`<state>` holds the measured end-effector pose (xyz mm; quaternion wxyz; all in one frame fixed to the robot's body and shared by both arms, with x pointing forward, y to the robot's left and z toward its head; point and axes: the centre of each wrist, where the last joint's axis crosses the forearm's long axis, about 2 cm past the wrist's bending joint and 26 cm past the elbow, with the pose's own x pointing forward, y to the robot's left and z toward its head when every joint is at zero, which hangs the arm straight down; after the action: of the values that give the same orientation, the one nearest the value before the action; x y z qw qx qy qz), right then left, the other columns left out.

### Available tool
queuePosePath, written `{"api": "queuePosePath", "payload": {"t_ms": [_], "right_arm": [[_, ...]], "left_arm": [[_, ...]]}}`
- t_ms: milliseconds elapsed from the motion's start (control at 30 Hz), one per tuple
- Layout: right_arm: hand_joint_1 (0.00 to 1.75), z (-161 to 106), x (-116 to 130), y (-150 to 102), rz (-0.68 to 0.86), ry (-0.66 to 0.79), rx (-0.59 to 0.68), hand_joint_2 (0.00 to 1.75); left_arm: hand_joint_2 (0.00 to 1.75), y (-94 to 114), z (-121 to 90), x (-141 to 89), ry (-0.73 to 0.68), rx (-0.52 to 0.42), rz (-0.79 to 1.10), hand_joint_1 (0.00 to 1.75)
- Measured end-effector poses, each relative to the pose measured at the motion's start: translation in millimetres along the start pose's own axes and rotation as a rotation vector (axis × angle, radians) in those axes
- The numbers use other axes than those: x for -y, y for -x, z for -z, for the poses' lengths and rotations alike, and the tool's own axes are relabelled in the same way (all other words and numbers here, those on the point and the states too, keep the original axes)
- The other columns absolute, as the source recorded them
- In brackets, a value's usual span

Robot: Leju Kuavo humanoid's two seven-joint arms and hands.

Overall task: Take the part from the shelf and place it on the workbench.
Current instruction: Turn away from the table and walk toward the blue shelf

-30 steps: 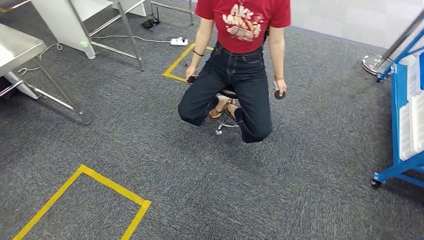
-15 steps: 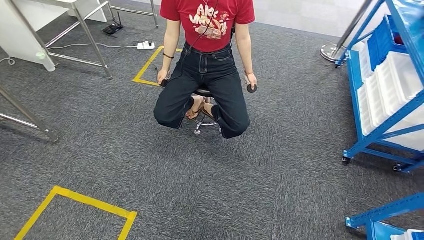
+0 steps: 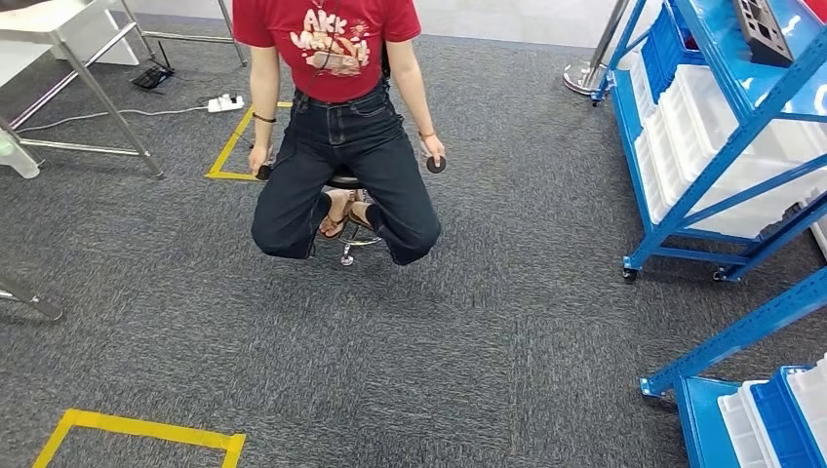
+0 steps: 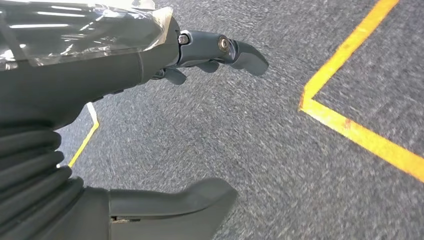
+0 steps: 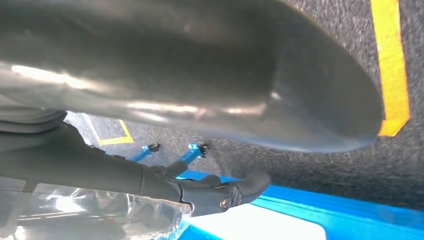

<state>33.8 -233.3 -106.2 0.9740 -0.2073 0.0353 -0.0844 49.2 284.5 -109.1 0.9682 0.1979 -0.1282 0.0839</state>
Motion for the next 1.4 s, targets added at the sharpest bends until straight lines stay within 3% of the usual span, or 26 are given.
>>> {"api": "queuePosePath", "payload": {"t_ms": [700, 1400], "right_arm": [[0.0, -1.0, -2.3, 5.1, 0.029, 0.003, -0.023, 0.0], [0.0, 3.9, 4.7, 8.3, -0.013, 0.006, 0.024, 0.0]], "left_arm": [[1.75, -0.8, 0.6, -1.0, 0.015, 0.035, 0.057, 0.0], [1.75, 9.7, -2.4, 0.9, -0.014, -0.003, 0.019, 0.0]]}}
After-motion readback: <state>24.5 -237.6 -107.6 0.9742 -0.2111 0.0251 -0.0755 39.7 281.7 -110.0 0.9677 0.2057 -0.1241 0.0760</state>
